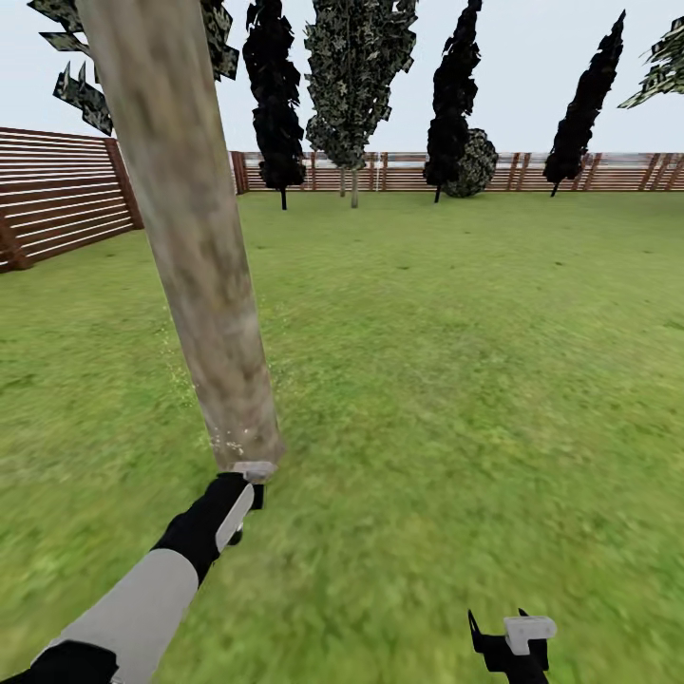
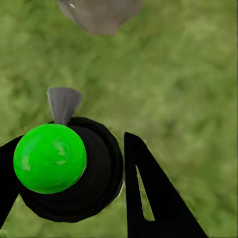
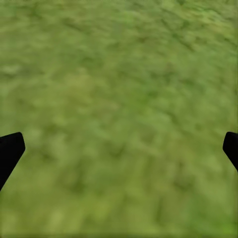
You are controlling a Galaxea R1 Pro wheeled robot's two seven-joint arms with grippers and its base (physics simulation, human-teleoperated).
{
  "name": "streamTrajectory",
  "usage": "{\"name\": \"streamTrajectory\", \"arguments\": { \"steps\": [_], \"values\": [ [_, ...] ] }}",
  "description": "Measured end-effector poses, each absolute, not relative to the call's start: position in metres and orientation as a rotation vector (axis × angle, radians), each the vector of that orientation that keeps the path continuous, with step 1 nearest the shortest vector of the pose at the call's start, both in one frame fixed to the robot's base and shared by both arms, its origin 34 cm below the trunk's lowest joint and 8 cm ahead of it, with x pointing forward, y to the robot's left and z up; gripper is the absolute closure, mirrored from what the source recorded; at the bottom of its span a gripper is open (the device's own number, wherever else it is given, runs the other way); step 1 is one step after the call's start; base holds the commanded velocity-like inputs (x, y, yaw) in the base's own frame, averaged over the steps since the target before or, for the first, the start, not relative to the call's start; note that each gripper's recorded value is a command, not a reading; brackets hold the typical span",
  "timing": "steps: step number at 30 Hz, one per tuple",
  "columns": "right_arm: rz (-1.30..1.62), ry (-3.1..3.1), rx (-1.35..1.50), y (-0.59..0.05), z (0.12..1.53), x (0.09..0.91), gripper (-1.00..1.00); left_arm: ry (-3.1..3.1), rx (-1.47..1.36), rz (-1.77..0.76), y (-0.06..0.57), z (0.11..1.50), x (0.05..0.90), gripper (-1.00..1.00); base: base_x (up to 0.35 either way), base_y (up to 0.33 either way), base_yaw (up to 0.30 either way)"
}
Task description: In the garden, pick up the pesticide atomizer on the floor and spray pesticide onto both trees until each tree trunk is fully covered.
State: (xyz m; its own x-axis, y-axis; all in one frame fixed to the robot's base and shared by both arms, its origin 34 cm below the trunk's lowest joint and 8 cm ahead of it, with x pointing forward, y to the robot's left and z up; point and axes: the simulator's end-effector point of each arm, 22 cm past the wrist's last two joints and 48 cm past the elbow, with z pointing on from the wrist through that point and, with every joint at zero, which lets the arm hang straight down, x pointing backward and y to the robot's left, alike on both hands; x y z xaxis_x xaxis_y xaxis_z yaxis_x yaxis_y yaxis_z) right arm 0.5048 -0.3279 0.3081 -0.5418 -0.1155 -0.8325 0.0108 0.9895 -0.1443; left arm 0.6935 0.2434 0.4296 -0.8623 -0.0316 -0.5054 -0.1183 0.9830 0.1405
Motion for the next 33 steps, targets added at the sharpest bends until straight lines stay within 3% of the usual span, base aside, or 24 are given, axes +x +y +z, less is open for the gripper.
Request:
{"name": "streamTrajectory", "arguments": {
  "steps": [3, 11, 13, 16, 24, 33],
  "values": [
    [-0.161, 2.138, -0.073, -0.328, 0.308, 0.505, -1.0, 2.604, -0.14, 0.287, 0.293, 0.429, 0.692, 1.0, 0.0, 0.0, 0.014],
    [-0.162, 2.138, -0.072, -0.328, 0.308, 0.505, -1.0, 2.566, -0.096, 0.116, 0.233, 0.461, 0.726, 1.0, 0.0, 0.0, 0.21],
    [-0.162, 2.138, -0.072, -0.328, 0.308, 0.505, -1.0, 2.546, -0.097, 0.122, 0.238, 0.474, 0.735, 1.0, 0.0, 0.0, 0.024],
    [-0.162, 2.137, -0.073, -0.328, 0.308, 0.505, -1.0, 2.543, -0.219, 0.162, 0.298, 0.483, 0.736, 1.0, 0.0, 0.0, 0.002],
    [-0.162, 2.138, -0.072, -0.328, 0.308, 0.505, -1.0, 2.547, -0.175, 0.104, 0.258, 0.483, 0.737, 1.0, 0.0, -0.127, 0.101],
    [-0.162, 2.138, -0.072, -0.328, 0.308, 0.505, -1.0, 2.529, -0.187, 0.142, 0.281, 0.49, 0.741, 1.0, 0.0, -0.055, 0.042]
  ]
}}
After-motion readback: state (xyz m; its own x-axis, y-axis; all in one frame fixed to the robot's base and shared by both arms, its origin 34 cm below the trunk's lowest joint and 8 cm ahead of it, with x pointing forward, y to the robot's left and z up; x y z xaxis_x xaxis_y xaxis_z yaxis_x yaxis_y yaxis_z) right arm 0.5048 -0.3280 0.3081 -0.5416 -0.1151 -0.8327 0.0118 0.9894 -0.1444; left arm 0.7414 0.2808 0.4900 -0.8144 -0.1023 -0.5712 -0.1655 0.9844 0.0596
